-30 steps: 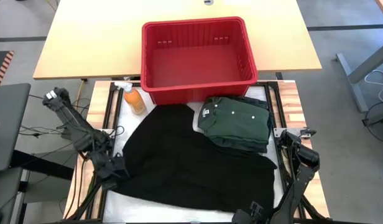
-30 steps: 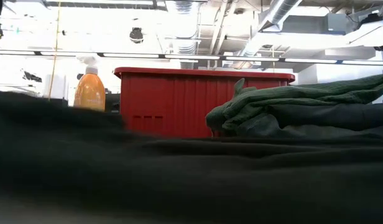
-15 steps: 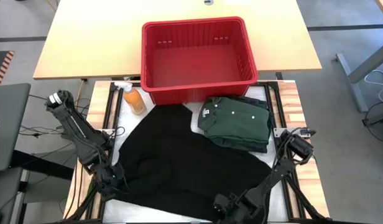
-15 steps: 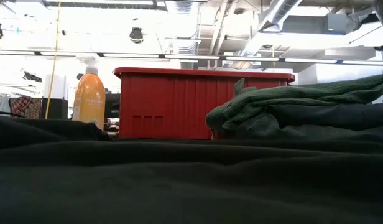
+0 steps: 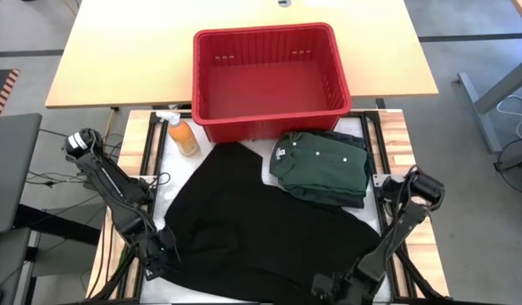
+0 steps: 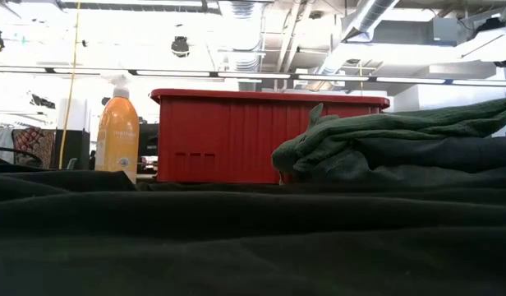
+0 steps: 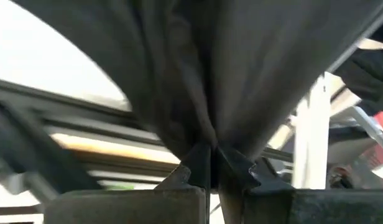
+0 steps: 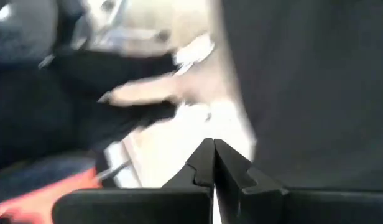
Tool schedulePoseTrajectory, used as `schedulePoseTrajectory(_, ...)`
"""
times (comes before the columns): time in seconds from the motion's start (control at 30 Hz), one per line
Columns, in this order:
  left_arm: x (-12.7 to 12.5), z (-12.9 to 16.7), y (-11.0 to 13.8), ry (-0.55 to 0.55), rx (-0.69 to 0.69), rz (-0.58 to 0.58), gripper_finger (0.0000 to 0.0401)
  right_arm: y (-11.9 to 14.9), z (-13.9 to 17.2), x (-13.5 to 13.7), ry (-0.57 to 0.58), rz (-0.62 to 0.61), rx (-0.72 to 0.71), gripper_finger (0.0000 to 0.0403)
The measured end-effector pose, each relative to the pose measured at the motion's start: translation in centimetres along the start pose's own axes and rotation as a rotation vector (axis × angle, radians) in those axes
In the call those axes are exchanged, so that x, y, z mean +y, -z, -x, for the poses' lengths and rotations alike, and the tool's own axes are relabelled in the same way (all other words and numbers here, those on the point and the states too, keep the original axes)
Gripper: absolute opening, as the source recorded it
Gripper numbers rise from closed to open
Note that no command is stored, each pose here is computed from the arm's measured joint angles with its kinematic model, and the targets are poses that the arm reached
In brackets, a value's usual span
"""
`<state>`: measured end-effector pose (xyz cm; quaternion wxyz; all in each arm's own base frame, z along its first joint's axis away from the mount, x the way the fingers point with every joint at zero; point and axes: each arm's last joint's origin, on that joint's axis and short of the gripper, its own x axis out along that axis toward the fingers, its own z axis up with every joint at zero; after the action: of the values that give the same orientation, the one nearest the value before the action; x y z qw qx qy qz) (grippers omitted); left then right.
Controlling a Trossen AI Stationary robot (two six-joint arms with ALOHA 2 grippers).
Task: Fold laundry
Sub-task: Fold the black shirt
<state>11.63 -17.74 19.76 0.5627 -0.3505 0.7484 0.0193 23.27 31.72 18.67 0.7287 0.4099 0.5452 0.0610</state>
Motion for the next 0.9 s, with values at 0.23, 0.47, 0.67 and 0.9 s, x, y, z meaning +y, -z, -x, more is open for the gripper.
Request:
schedulePoseTrajectory(0.23, -1.5, -1.1, -0.4, 0.092, 0.026, -0.077, 0.0, -4.1, 3.4, -3.0, 0.272, -0.09, -0.154, 0.0024)
schedulePoseTrajectory(0.47, -2.0, -2.8, -0.7, 0.067, 0.043, -0.11, 0.0012, -12.1, 3.5, -4.0, 0.063, 0.06, -0.349, 0.0024)
schedulePoseTrajectory(0.67, -0.3, -2.5, 0.1, -0.08, 0.105, -0.086, 0.0075, -16.7, 4.7, -5.6, 0.085, 0.085, -0.45, 0.0024)
schedulePoseTrajectory(0.9, 0.5, 0.3, 1.3, -0.016, 0.112, -0.12, 0.0139, -17.0, 4.8, -6.6, 0.156, 0.065, -0.422, 0.0024)
